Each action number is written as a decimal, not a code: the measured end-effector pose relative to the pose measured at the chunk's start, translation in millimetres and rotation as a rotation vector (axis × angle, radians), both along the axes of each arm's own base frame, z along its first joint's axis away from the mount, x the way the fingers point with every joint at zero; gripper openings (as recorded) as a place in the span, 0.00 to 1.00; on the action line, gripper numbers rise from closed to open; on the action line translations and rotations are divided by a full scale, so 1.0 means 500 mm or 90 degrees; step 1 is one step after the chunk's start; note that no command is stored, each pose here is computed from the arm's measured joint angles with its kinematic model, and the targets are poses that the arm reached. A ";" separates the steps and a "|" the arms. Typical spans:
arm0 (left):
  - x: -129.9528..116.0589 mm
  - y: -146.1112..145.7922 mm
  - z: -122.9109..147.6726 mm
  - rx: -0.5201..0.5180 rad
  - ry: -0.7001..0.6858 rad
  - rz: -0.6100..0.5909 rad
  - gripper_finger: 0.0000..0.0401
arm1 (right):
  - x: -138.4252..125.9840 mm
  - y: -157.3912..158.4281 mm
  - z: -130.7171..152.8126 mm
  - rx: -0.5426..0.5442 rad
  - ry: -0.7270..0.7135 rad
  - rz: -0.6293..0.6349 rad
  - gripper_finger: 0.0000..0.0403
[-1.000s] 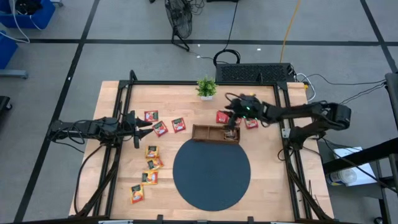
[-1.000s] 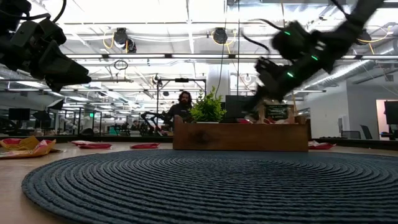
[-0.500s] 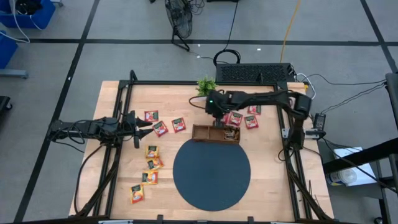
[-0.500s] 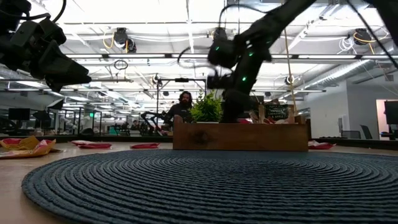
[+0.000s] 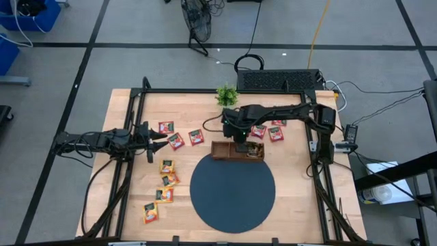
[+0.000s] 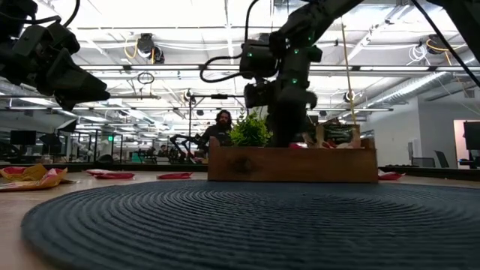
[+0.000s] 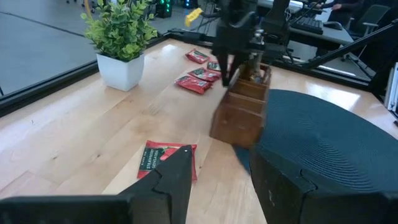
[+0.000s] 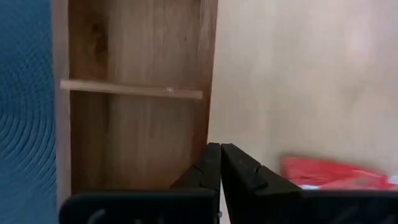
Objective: Pick & Place Tea
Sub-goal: Adjust the wooden organizer on the table
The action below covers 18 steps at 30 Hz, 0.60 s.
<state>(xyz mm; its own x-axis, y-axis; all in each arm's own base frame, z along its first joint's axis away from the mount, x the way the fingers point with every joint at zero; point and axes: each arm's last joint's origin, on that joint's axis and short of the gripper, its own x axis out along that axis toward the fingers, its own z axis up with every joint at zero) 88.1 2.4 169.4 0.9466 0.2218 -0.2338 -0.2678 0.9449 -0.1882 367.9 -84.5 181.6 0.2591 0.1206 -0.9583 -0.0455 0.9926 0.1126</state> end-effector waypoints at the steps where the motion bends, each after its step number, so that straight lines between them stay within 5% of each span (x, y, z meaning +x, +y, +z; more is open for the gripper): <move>1: 0.000 0.000 0.000 0.000 0.000 0.000 0.40 | 0.001 0.007 0.000 0.004 0.001 0.007 0.00; 6: 0.000 0.000 0.000 0.000 0.000 0.000 0.40 | 0.005 0.034 0.006 0.001 -0.003 0.031 0.00; 12: 0.000 0.000 0.000 0.000 0.000 0.000 0.40 | -0.004 0.017 0.027 -0.161 0.015 -0.032 0.00; 18: 0.000 0.000 0.000 0.000 0.000 0.000 0.40 | -0.007 0.017 0.027 -0.080 0.008 -0.035 0.00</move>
